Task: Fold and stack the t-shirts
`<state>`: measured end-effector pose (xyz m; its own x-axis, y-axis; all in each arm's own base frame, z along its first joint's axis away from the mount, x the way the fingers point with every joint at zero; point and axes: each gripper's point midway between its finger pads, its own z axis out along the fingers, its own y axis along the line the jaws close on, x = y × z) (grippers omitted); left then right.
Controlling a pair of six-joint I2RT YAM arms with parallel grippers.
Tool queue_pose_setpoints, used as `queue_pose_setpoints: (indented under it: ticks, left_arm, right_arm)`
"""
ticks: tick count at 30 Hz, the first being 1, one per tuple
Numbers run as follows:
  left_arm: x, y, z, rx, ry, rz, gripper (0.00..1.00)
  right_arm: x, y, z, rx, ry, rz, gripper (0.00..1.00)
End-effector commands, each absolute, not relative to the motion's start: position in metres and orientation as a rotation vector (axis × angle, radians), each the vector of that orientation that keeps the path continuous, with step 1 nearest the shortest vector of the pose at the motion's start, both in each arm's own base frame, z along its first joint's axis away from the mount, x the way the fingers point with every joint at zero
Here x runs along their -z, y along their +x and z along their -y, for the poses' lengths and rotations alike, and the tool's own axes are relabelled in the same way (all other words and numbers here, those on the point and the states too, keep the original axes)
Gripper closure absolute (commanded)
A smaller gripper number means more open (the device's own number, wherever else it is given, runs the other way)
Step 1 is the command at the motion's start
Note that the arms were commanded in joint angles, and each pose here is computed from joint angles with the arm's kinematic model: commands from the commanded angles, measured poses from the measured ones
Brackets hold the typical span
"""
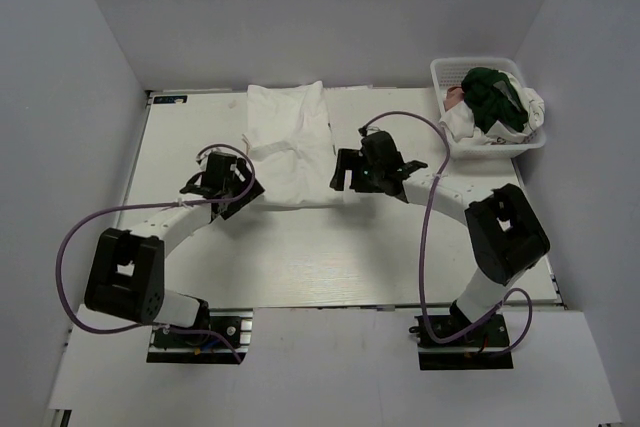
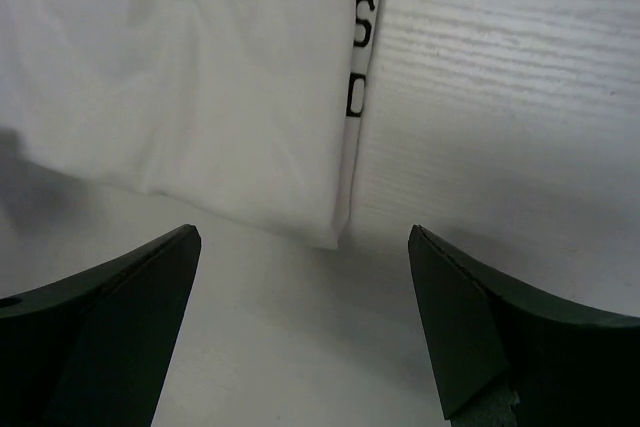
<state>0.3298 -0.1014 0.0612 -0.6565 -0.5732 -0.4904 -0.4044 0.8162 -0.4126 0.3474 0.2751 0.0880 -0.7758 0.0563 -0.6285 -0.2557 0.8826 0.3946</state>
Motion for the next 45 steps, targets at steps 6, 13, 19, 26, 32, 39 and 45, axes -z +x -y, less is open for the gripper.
queue_pose_setpoints:
  ticks: [6,13,19,26,32,39,45]
  left_arm:
    - [-0.037,0.342,0.105,0.386,-0.718,-2.377,0.44]
    - [-0.01,0.318,0.101,0.37,-0.739,-2.435,0.62]
    - [-0.012,0.317,0.103,0.385,-0.735,-2.437,0.87]
    - [-0.041,0.297,0.102,0.381,-0.709,-2.456,1.0]
    - [-0.091,0.239,0.113,0.557,-0.613,-2.474,1.0]
    - [-0.177,0.223,0.129,0.75,-0.448,-2.362,1.0]
    - [-0.231,0.26,0.132,0.776,-0.404,-2.162,1.0]
  right_arm:
    - [-0.066,0.322,-0.299,-0.861,-0.167,-2.505,0.1]
    - [-0.035,0.32,-0.298,-0.876,-0.101,-2.595,0.15]
    - [-0.026,0.326,-0.304,-0.905,-0.097,-2.599,0.63]
    - [-0.041,0.307,-0.297,-0.937,-0.207,-2.566,1.0]
    - [-0.076,0.223,-0.276,-1.057,-0.358,-2.586,1.0]
    - [-0.166,0.195,-0.266,-1.116,-0.451,-2.412,1.0]
    - [-0.214,0.228,-0.269,-1.059,-0.399,-2.288,1.0]
